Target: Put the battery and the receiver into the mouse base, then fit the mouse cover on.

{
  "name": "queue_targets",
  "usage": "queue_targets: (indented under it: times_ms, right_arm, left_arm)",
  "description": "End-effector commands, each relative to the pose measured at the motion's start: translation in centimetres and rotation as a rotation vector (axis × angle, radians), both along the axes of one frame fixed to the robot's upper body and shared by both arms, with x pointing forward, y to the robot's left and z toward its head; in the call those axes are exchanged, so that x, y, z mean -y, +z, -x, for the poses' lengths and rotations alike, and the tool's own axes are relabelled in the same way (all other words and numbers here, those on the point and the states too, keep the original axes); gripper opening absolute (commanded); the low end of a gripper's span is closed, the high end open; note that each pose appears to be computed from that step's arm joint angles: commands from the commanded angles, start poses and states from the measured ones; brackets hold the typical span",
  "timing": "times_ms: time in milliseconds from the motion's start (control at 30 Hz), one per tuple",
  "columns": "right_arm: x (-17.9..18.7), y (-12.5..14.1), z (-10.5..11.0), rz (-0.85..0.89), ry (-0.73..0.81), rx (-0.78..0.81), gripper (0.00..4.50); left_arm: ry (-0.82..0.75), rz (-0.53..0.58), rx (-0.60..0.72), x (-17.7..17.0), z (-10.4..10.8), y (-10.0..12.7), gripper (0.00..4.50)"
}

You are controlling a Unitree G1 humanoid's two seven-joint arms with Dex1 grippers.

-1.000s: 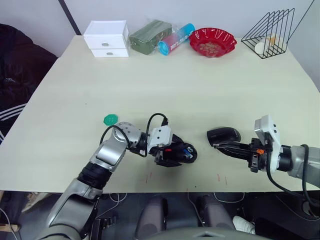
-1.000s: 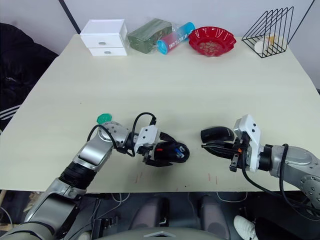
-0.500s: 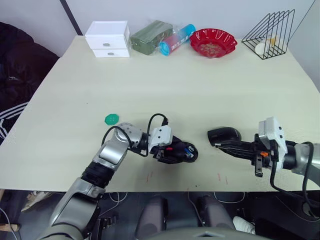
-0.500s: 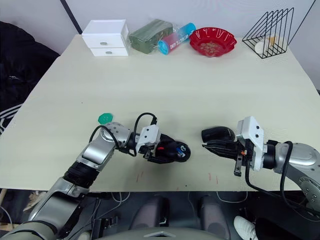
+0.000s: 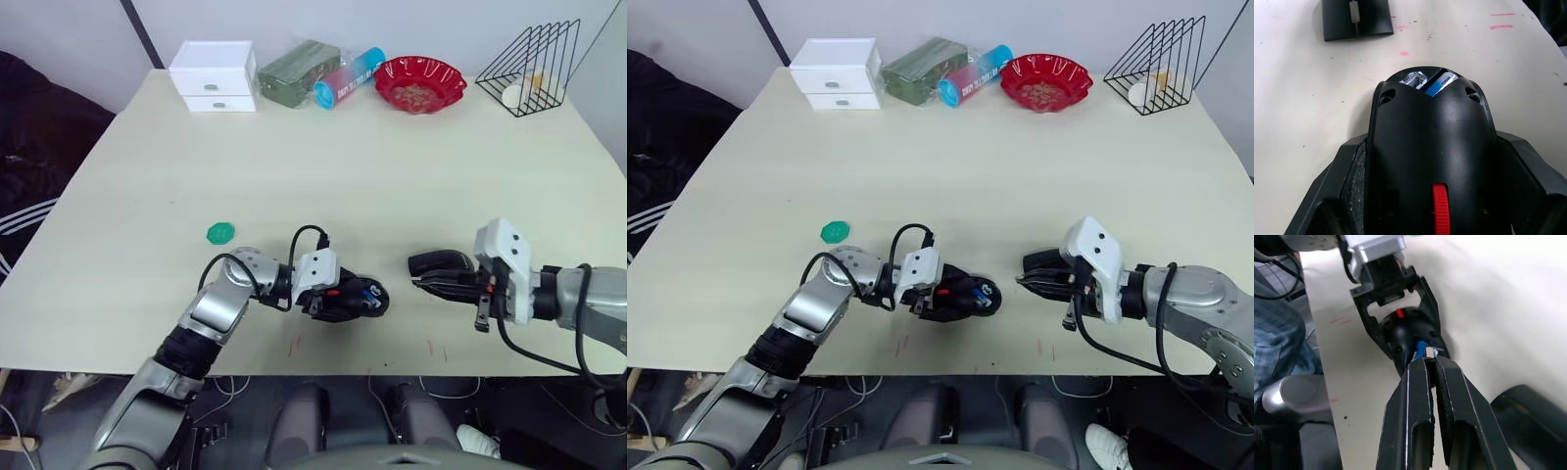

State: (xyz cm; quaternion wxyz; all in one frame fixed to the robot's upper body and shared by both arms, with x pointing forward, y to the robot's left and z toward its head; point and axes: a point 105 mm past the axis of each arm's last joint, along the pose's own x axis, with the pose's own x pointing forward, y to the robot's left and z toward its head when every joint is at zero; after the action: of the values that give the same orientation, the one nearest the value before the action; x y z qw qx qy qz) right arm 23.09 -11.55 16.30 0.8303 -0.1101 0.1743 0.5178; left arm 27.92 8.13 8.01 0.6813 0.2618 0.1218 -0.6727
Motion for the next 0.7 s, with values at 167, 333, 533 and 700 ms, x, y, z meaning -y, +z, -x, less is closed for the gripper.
queue_targets:
  times_ms: [167, 333, 533, 700]
  right_arm:
    - [-1.1, -0.8, -0.2, 0.204, -0.022, -0.128, 0.00]
    - [-1.9, -0.4, -1.0, 0.269, -0.031, -0.205, 0.00]
    - [-3.7, -0.2, -3.1, 0.347, -0.048, -0.279, 0.00]
    - [-4.3, 0.1, -3.7, 0.409, -0.073, -0.316, 0.00]
  left_arm:
    - [0.050, -0.098, -0.032, -1.1, 0.5, -1.1, 2.94]
    - [0.070, -0.105, -0.033, -1.1, 0.2, -1.4, 2.94]
    - [0.053, -0.113, -0.005, -0.6, -0.1, -1.5, 2.94]
    - [0.028, -0.102, -0.007, 0.0, 0.2, -1.4, 2.94]
